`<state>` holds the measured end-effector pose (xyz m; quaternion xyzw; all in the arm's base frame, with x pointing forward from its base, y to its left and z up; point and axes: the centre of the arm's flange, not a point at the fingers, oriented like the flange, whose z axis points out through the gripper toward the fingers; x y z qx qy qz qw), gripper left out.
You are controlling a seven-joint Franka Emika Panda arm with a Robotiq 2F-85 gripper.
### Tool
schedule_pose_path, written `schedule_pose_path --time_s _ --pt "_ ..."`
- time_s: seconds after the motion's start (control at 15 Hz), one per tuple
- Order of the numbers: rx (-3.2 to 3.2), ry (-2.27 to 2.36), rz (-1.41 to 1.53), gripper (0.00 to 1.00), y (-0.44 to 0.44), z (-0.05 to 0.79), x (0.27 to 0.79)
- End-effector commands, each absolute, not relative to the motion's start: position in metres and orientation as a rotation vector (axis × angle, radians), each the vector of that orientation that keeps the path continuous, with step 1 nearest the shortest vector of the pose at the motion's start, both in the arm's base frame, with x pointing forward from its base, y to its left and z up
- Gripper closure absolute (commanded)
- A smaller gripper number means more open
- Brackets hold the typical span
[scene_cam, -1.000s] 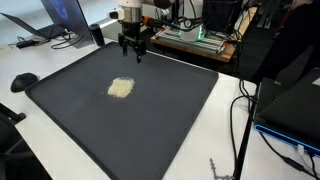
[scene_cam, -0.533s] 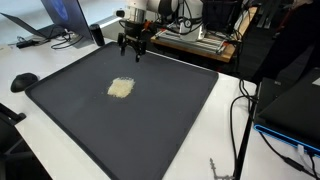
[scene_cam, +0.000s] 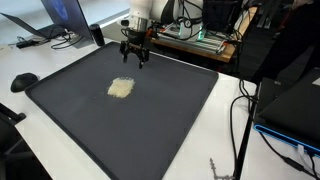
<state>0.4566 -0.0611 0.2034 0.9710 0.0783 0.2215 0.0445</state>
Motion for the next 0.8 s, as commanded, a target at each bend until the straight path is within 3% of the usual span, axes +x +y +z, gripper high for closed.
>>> schedule_pose_path --time_s 0.0,0.33,0.73 --pt "2.924 0.326 0.695 0.00 -0.056 0.214 0.471" --pt "2.921 0.420 0.693 0.00 -0.057 0.226 0.489" --pt "2.977 0.499 0.436 0.00 -0.027 0.245 0.508"
